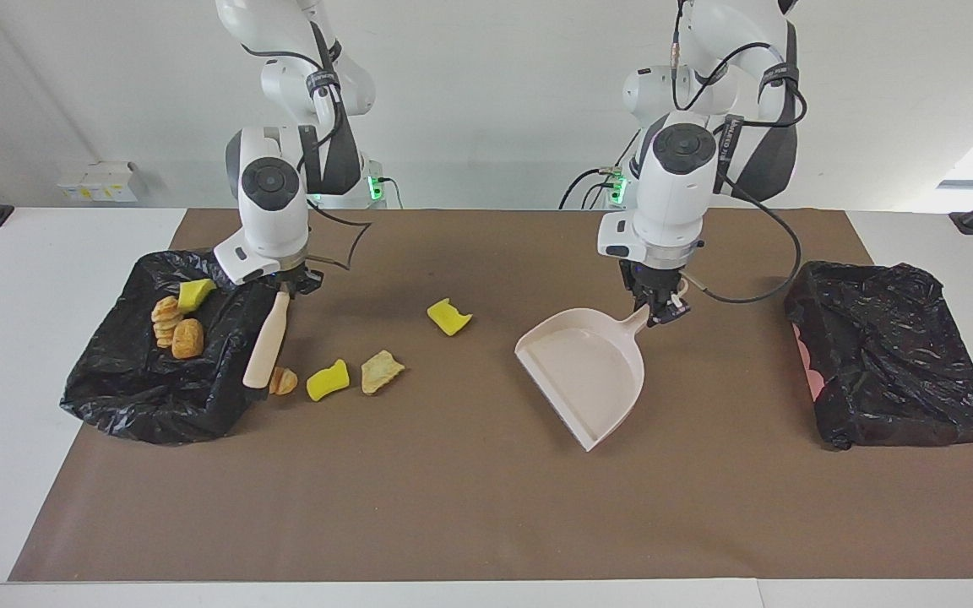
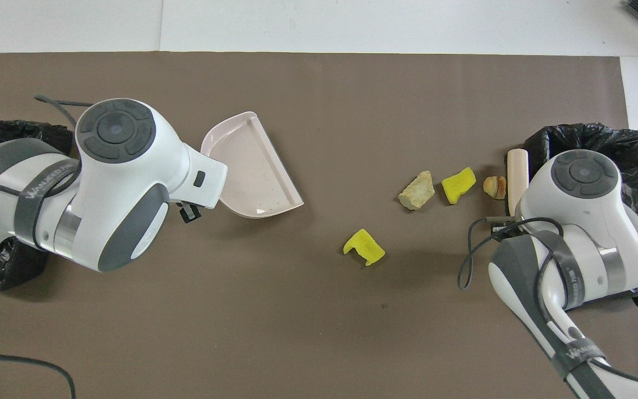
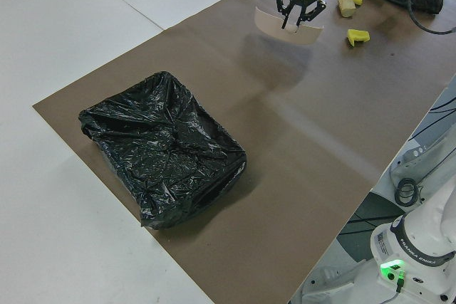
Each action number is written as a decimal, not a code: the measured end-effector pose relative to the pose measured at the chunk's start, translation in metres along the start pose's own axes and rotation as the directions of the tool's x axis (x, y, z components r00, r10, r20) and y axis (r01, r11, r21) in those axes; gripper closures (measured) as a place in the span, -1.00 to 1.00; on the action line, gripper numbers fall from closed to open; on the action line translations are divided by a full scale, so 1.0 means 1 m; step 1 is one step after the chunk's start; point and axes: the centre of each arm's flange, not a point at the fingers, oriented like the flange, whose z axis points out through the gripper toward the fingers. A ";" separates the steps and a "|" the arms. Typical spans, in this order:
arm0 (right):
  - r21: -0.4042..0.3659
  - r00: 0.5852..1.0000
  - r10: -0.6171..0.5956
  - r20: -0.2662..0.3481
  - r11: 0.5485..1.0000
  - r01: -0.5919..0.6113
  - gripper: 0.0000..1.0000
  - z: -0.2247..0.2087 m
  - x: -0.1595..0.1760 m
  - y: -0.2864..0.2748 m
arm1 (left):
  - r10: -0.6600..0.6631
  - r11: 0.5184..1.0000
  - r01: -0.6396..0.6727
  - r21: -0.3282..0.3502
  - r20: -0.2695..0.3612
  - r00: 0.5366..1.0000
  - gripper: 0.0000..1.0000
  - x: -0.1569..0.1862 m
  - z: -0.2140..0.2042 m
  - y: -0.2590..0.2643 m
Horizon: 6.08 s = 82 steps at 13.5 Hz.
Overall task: Sweep and dump trash in bin
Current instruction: 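Sweep the bread and sponge pieces with the brush in the right gripper, then sweep the pieces into the dustpan held by the left gripper, then carry the dustpan to the black bag and tip it with the left gripper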
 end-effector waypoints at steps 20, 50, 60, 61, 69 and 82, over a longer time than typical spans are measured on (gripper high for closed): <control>0.124 0.990 -0.143 -0.008 0.982 0.142 0.48 -0.030 0.040 -0.029 | 0.253 0.967 -0.251 0.039 -0.039 0.967 0.38 0.007 0.096 0.111; 0.401 0.962 -0.259 0.089 0.893 0.203 0.48 -0.085 -0.053 -0.213 | 0.321 0.947 -0.320 0.028 -0.026 0.947 0.37 0.005 0.106 0.122; 0.215 0.982 -0.154 0.106 0.968 0.129 0.48 0.007 -0.134 -0.163 | 0.399 0.916 -0.399 0.052 -0.005 0.917 0.37 0.015 0.103 0.135; 0.216 0.985 -0.148 0.091 0.968 0.126 0.48 0.009 -0.135 -0.170 | 0.402 0.915 -0.401 0.050 -0.004 0.916 0.37 0.016 0.104 0.136; 0.344 0.988 -0.134 0.077 0.934 0.100 0.48 -0.028 -0.143 -0.301 | 0.403 0.914 -0.403 0.047 -0.001 0.915 0.37 0.016 0.104 0.137; 0.267 0.981 -0.062 0.182 0.964 0.012 0.48 -0.060 -0.103 -0.256 | 0.369 0.928 -0.369 0.042 -0.001 0.929 0.37 0.001 0.106 0.117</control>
